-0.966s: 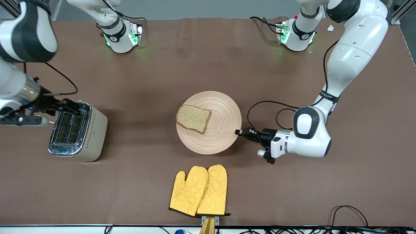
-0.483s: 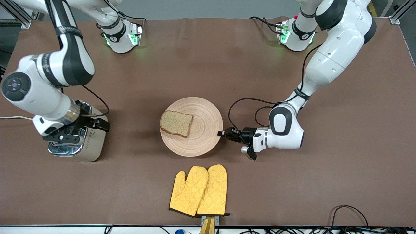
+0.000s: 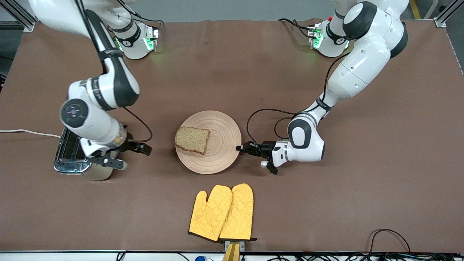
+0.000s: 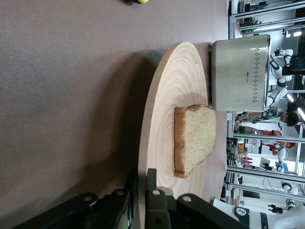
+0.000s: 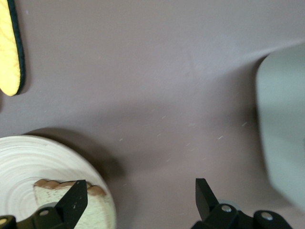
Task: Move plate and put bread in toaster
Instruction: 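Lower the right gripper onto the bread while the left gripper releases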
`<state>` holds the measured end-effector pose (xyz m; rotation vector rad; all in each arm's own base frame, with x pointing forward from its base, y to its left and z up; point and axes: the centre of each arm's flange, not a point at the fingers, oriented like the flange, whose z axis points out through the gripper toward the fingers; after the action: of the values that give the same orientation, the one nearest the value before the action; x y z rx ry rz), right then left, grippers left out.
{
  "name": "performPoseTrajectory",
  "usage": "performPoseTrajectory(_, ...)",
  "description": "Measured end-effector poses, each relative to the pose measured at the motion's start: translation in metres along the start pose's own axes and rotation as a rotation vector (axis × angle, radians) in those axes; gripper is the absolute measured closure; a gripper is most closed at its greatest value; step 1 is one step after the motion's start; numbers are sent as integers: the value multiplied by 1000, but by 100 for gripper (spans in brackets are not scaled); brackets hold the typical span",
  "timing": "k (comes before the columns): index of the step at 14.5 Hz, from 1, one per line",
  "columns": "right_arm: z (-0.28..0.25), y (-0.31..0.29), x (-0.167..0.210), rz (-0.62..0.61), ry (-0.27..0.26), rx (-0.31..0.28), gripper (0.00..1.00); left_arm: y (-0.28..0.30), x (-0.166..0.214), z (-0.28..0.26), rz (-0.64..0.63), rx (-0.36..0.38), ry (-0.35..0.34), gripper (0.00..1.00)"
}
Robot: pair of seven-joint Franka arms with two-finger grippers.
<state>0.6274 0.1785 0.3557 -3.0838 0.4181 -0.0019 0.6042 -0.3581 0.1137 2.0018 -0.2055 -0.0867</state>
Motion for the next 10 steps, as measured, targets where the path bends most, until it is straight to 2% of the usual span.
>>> performPoseTrajectory(4,33,-43,-30,91,-16,-11,0,8,21,-26,-85,1,55,51)
performPoseTrajectory(9,106,-55,-82,114,-19,-20,0,28,68,-135,-151,147,172,1)
performPoseTrajectory(10,109,-60,-90,114,-23,-24,0,35,74,-154,-153,196,180,0)
